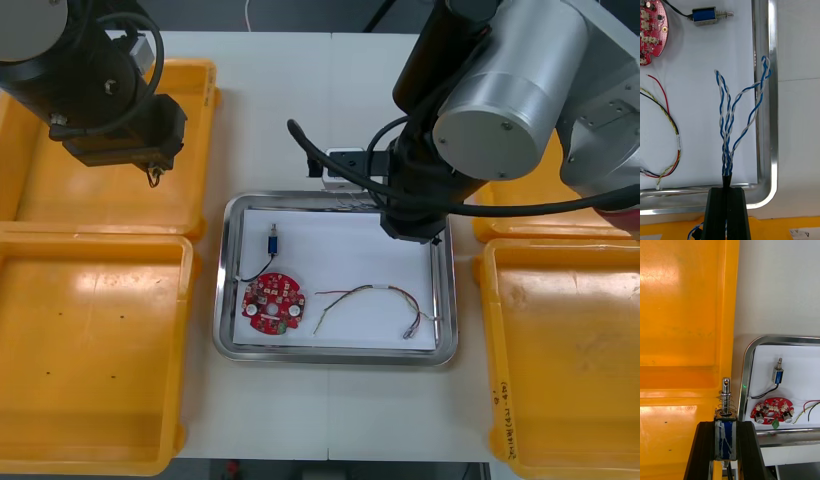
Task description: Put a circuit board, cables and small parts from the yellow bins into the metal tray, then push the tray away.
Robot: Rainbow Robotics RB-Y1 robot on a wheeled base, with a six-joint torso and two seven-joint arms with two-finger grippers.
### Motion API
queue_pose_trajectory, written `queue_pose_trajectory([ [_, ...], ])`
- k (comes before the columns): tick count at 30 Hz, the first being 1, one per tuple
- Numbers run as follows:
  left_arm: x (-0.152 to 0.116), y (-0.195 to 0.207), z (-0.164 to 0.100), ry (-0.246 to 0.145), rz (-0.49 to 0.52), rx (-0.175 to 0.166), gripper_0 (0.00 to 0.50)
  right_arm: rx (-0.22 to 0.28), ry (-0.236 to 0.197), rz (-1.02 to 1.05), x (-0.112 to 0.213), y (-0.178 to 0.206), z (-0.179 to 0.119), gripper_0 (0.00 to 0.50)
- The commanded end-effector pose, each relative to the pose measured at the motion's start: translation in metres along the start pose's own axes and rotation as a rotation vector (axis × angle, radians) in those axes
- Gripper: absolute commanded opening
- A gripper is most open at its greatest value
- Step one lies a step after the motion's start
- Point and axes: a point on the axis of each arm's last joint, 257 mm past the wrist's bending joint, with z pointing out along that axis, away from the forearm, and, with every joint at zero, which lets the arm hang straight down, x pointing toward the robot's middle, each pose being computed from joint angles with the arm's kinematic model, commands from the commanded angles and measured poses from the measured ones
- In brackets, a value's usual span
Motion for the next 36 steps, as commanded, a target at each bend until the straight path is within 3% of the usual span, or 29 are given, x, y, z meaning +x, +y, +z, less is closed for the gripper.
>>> queue_pose_trajectory([
  [1,-0.006,0.001,-0.009,-0.035,0.062,0.01,0.0,-0.025,-0.017,-0.023,-0.009,0.007,0.013,0.0],
  [9,-0.005,0.001,-0.009,-0.033,0.06,0.011,0.0,0.017,0.011,-0.068,-0.009,0.009,0.038,0.0],
  [14,-0.005,0.001,-0.008,-0.033,0.059,0.009,0.0,-0.021,0.035,-0.064,-0.001,0.018,0.059,0.0],
  [21,-0.004,0.001,-0.008,-0.031,0.058,0.009,0.0,-0.022,0.01,-0.061,-0.007,0.021,0.074,0.0],
  [36,-0.004,0.0,-0.009,-0.031,0.058,0.013,0.0,-0.038,0.003,-0.031,-0.013,0.024,0.107,0.0],
])
